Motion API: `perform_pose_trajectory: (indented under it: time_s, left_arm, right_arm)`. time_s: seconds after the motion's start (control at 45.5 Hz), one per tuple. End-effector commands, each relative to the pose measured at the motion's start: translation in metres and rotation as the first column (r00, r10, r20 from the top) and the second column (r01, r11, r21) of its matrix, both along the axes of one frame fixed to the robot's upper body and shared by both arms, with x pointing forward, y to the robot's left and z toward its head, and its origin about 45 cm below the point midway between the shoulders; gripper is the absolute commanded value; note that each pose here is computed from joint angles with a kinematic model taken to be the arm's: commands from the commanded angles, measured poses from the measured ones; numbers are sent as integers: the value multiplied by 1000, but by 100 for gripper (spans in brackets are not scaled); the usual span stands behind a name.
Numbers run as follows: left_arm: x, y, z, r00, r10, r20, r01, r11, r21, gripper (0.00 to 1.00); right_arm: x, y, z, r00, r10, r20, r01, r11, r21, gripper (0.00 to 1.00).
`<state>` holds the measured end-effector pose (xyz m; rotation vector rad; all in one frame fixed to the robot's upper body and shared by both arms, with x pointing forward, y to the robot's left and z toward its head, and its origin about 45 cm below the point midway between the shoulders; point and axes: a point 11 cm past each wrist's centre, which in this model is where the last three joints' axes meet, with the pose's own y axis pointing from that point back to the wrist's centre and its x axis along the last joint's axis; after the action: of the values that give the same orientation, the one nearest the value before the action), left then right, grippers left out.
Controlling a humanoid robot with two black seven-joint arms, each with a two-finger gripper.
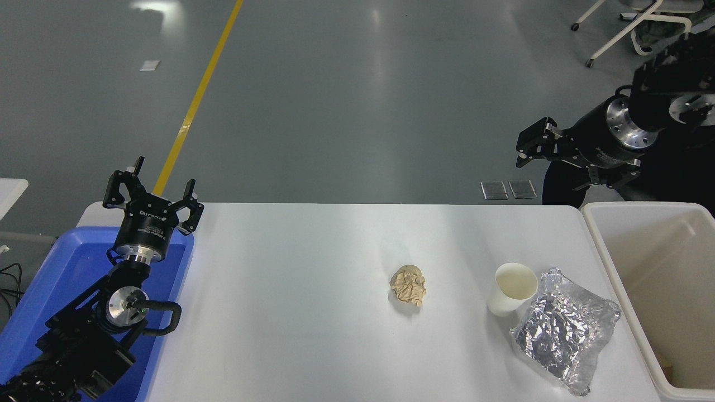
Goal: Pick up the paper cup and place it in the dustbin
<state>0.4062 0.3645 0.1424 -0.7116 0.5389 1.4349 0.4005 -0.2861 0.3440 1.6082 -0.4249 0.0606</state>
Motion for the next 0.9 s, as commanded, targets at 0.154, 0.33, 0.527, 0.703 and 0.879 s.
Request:
perform_pose_trajectory:
  time_s: [0.154, 0.33, 0.527, 0.703, 0.879]
  left_arm:
    - [0, 0, 0, 1000, 1, 0, -1, 1000, 1, 98]
    - [0, -1, 0, 1000, 0, 1, 0, 1000, -2, 98]
    - [0, 0, 0, 1000, 1, 0, -1, 1000, -1, 98]
    - [0, 0, -1, 1000, 3, 0, -3, 1000, -1, 98]
    - [0, 0, 0, 1000, 3, 0, -3, 1000, -1, 98]
  right_arm:
    - [-37, 47, -3, 970, 175, -167, -176, 984, 12, 100]
    - [-38, 47, -12, 967, 177, -183, -178, 984, 13, 100]
    - [-33, 29, -45, 959, 222, -177, -241, 966, -93, 100]
    - [-28, 22, -71, 958, 235, -166, -256, 959, -120, 100]
    - [-24, 12, -113, 960, 241, -142, -261, 955, -143, 100]
